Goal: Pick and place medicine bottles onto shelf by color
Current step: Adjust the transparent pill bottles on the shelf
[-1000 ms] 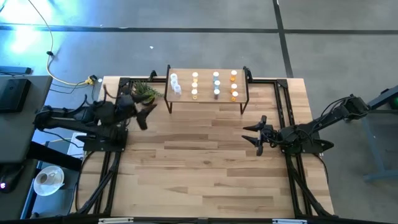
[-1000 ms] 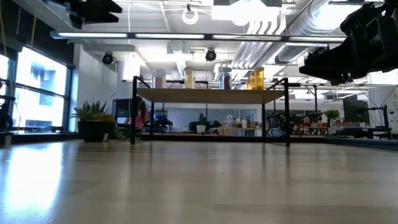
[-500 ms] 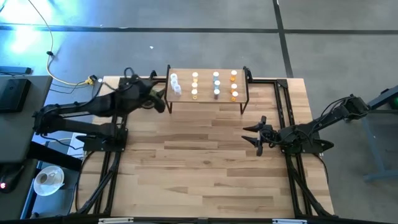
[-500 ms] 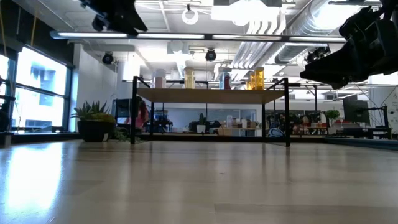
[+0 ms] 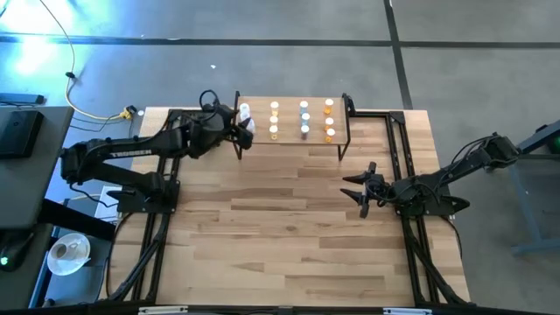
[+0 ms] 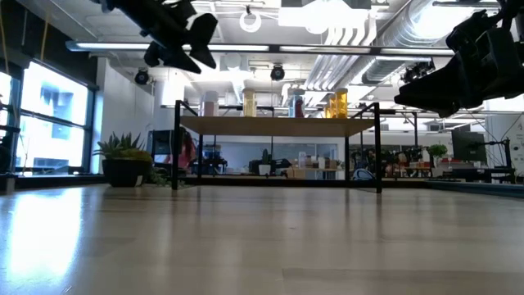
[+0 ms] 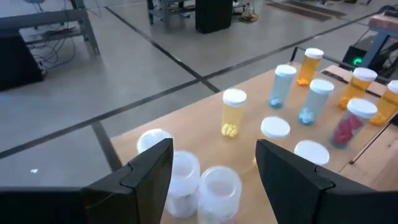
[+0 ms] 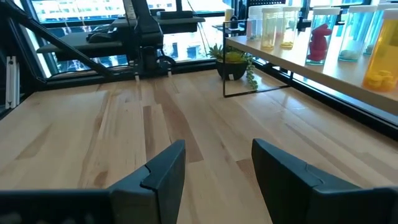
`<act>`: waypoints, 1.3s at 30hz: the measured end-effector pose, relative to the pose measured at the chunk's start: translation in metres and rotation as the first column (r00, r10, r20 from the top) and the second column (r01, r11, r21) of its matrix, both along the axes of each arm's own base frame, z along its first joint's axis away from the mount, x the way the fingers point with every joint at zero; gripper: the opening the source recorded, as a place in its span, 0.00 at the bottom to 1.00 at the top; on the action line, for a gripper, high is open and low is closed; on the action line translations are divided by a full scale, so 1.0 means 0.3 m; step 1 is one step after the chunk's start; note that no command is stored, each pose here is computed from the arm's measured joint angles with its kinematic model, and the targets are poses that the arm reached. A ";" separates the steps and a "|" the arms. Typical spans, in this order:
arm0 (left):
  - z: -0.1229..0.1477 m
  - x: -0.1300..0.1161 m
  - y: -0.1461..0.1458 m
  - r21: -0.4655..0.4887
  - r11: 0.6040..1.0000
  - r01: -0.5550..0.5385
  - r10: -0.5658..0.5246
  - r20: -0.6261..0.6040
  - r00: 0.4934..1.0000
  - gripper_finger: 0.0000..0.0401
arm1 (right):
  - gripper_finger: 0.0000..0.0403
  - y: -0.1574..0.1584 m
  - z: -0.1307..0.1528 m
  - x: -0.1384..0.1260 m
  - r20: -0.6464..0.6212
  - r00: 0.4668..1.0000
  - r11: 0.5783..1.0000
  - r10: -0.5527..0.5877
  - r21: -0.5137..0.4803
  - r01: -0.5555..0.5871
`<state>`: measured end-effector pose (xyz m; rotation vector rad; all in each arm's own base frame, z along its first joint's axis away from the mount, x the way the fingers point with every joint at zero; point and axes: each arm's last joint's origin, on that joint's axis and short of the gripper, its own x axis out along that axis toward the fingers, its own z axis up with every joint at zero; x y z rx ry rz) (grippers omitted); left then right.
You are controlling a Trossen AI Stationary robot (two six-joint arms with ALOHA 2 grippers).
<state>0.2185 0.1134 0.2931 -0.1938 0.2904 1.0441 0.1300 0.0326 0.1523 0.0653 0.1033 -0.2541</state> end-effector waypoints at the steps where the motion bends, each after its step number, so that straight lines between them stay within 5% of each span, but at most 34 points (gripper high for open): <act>1: 0.007 0.009 0.005 -0.003 1.000 -0.001 0.001 -0.006 1.000 0.55 | 0.44 0.000 0.000 0.000 0.000 1.000 1.000 0.000 0.000 0.000; 15: 0.063 0.137 0.071 -0.140 0.989 -0.057 0.016 -0.277 0.961 0.47 | 0.44 0.000 0.000 0.000 0.001 1.000 1.000 0.000 0.004 0.000; 28: 0.032 0.173 0.074 -0.223 0.975 0.001 -0.061 -0.259 0.964 0.46 | 0.44 0.000 0.000 0.000 0.001 1.000 1.000 0.000 0.004 0.000; 39: 0.031 0.168 0.076 -0.202 0.979 -0.032 -0.026 -0.280 0.960 0.46 | 0.44 0.000 0.000 0.000 0.003 1.000 1.000 -0.001 0.011 0.001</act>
